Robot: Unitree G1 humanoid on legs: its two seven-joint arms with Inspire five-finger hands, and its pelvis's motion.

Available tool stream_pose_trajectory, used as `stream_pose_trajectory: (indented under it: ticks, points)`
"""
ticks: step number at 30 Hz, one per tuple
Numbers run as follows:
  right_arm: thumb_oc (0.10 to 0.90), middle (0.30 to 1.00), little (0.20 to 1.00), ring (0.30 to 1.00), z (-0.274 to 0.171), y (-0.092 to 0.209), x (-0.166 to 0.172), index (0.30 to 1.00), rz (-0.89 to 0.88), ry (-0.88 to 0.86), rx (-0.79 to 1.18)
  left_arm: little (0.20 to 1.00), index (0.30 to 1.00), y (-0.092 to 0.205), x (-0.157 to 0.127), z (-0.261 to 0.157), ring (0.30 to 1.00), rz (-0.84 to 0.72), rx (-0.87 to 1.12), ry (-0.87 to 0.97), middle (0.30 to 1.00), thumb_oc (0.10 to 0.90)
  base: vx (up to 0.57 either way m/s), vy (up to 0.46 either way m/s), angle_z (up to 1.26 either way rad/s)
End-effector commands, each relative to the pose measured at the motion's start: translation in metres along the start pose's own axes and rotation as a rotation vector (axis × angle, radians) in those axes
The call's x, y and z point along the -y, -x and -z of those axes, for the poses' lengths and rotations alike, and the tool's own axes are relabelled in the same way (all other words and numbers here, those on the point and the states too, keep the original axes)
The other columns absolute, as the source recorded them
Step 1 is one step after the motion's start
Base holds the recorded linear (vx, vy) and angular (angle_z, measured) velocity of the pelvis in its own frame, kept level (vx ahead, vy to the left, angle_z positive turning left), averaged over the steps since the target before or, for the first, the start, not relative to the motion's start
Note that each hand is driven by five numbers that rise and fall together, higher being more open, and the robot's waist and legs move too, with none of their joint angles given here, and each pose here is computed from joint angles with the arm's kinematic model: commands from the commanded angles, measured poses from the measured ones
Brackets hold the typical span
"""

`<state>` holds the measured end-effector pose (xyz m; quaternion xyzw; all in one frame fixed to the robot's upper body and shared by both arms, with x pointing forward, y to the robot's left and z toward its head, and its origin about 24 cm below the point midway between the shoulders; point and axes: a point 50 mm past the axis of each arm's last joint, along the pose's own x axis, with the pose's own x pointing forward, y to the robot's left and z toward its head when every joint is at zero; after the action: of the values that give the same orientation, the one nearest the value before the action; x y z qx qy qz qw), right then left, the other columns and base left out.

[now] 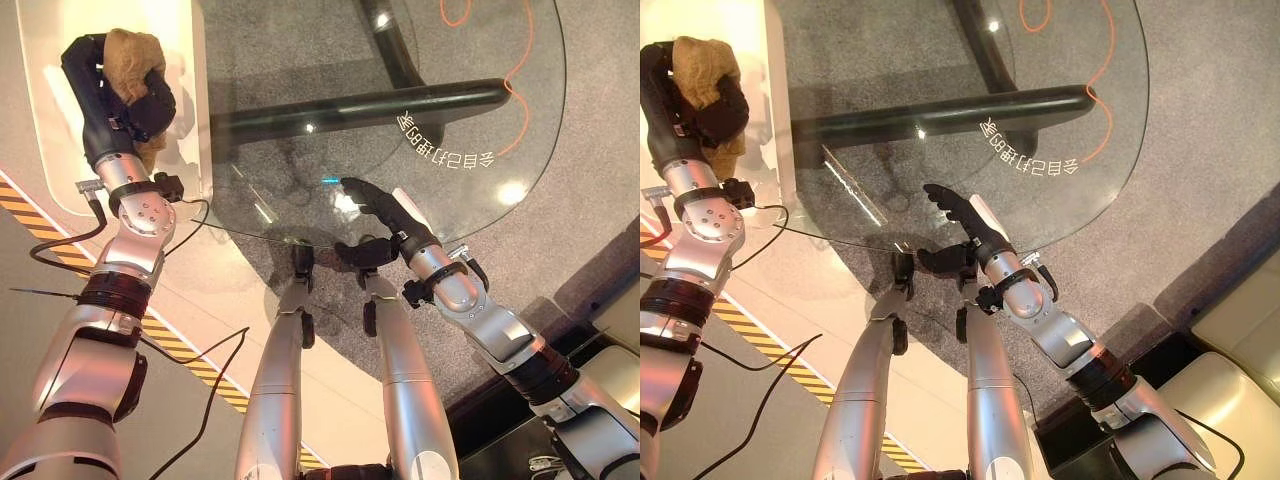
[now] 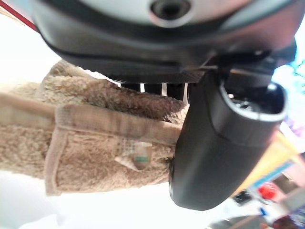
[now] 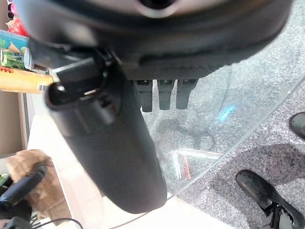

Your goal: Wipe the table with a cloth and put it in the basket.

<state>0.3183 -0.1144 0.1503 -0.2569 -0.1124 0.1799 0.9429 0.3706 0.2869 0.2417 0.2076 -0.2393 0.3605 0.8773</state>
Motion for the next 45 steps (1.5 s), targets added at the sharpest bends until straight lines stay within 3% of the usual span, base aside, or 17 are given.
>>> stream_pose_trajectory:
  ticks: [1,13,22,23,24,25,26,35,45]
  points:
    - [0.8,0.9,0.9,0.9,-0.013,0.002,-0.006,0.9,-0.035,-0.051,0.084,0.2,0.3,-0.04,-0.048,-0.042,0.3,-0.196,0.139,0.013,0.3,0.1,0.0,0.0,0.0]
    - [0.8,0.9,0.9,0.9,-0.019,-0.004,0.003,0.9,-0.023,-0.054,0.099,0.2,0.3,-0.045,-0.052,-0.022,0.3,-0.231,-0.036,0.06,0.3,0.1,0.0,0.0,0.0]
    - [0.8,0.9,0.9,0.9,-0.024,-0.008,0.005,0.9,-0.006,-0.066,0.111,0.2,0.3,-0.04,-0.037,-0.016,0.3,-0.174,-0.09,0.136,0.3,0.1,0.0,0.0,0.0]
    - [0.8,0.9,0.9,0.9,-0.024,-0.009,0.004,0.9,-0.002,-0.067,0.111,0.326,0.408,-0.039,-0.033,-0.014,0.408,-0.143,-0.112,0.147,0.408,0.226,-0.01,-0.032,0.01]
    - [0.8,0.9,0.9,0.9,-0.025,-0.009,0.004,0.9,0.002,-0.068,0.112,0.601,0.644,-0.037,-0.03,-0.01,0.644,-0.115,-0.136,0.149,0.644,0.501,-0.01,-0.031,0.01]
    - [0.8,0.9,0.9,0.9,-0.025,-0.009,0.005,0.9,0.005,-0.066,0.114,0.787,0.804,-0.036,-0.029,-0.009,0.804,-0.11,-0.141,0.144,0.804,0.687,0.0,0.0,0.0]
    - [0.8,0.9,0.9,0.9,-0.026,-0.01,0.005,0.9,0.007,-0.066,0.114,0.9,0.9,-0.035,-0.028,-0.008,0.9,-0.109,-0.144,0.139,0.9,0.8,-0.01,-0.034,0.01]
    - [0.8,0.9,0.9,0.9,-0.03,-0.01,0.004,0.9,0.009,-0.074,0.123,0.9,0.9,-0.034,-0.031,-0.001,0.9,-0.131,-0.175,0.128,0.9,0.8,0.0,-0.007,0.0]
    - [0.8,0.9,0.9,0.9,-0.029,-0.008,0.003,0.9,0.013,-0.077,0.132,0.9,0.9,-0.036,-0.058,0.014,0.9,-0.275,-0.243,0.032,0.9,0.8,-0.01,-0.031,0.0]
